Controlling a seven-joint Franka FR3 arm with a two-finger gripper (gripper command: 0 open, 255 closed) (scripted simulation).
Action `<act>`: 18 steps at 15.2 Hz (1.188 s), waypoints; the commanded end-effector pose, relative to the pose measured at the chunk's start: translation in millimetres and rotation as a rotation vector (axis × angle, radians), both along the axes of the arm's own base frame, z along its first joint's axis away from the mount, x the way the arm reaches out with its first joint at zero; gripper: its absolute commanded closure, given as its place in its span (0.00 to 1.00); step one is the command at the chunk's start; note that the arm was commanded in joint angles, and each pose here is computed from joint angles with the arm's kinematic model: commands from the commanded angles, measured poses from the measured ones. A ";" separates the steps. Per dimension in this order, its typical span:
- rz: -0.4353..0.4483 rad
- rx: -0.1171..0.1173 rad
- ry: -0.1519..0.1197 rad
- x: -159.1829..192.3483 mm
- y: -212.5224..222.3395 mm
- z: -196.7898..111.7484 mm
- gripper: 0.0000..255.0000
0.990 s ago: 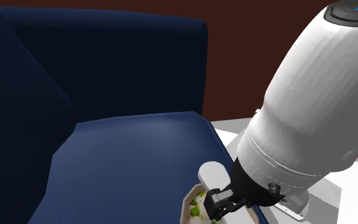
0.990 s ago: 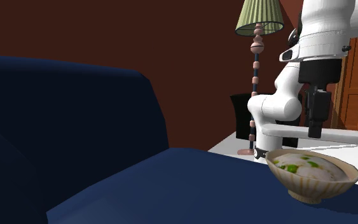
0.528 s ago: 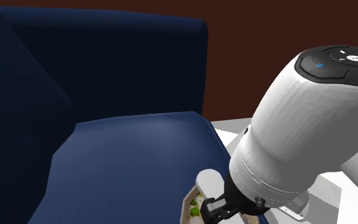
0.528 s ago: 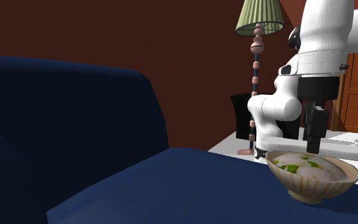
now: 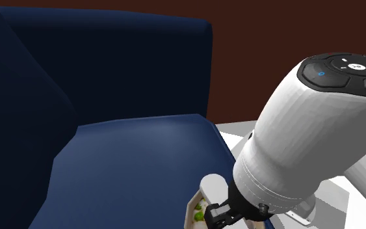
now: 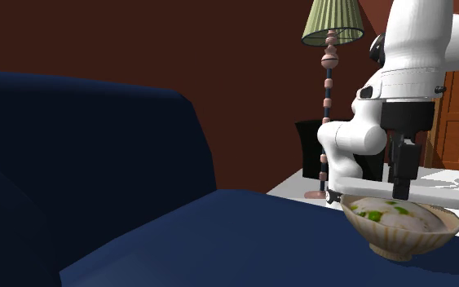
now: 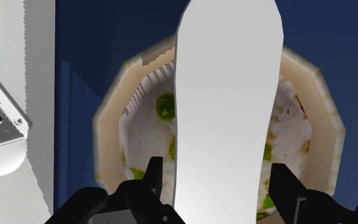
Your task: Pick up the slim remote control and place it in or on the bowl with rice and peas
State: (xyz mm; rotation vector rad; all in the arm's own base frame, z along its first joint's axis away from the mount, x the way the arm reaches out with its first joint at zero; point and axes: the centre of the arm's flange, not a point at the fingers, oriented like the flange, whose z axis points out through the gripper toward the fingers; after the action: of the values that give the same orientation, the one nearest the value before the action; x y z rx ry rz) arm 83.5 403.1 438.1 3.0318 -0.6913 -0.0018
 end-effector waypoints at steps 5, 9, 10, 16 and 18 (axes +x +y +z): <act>0.000 0.000 0.000 0.0 0.0 0.1 0.00; 0.000 0.000 0.000 0.3 1.2 39.7 0.00; 0.000 0.000 0.000 0.4 1.6 50.1 0.00; 0.000 0.000 0.000 0.4 1.6 50.1 0.00; 0.000 0.000 0.000 0.4 1.6 50.1 0.00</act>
State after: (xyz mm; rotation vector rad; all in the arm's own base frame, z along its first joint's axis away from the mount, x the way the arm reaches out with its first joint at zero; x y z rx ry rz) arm 83.9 404.7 488.1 3.0321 -0.6913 -0.0017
